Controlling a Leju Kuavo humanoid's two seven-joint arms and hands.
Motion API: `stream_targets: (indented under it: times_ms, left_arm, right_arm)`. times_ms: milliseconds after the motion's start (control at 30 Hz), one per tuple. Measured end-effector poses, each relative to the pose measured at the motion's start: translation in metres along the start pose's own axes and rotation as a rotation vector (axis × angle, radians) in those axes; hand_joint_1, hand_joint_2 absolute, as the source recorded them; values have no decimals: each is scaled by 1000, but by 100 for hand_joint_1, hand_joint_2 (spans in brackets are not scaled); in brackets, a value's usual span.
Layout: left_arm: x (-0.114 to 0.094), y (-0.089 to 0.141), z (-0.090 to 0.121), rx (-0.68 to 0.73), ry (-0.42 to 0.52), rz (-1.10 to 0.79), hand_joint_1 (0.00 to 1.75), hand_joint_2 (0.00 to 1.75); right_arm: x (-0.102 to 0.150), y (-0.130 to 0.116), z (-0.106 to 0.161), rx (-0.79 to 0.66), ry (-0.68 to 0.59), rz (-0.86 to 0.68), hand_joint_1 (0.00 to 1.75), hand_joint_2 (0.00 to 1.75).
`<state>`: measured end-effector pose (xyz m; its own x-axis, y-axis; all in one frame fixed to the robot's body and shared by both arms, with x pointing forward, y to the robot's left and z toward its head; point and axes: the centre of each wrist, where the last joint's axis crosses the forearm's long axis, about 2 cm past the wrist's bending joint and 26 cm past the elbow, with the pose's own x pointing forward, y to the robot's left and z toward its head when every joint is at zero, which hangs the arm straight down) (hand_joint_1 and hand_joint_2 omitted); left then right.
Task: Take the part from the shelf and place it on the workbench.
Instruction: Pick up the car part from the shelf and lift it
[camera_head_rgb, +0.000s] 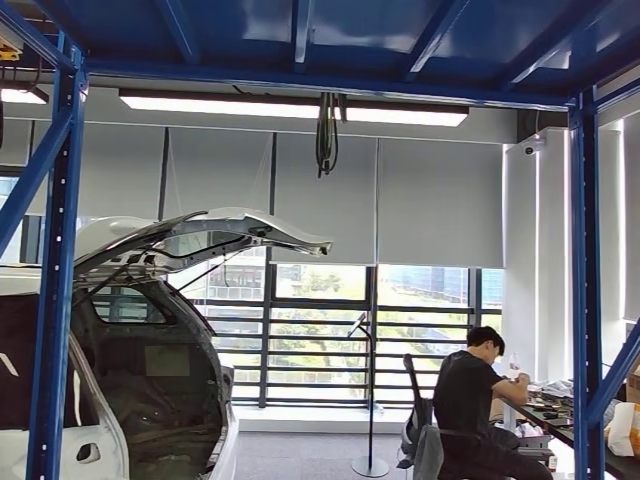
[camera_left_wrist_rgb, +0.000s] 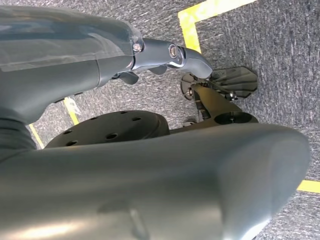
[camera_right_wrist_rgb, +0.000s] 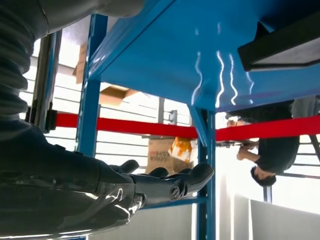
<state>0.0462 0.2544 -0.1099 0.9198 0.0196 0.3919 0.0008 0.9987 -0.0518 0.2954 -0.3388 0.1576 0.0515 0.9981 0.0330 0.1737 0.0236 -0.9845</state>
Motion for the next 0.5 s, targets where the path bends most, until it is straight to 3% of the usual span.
stream_targets:
  times_ms: [500]
  left_arm:
    - [1,0,0,-11,-3,-29,0,0]
  right_arm:
    - [5,-8,-39,0,42,-11,0,175]
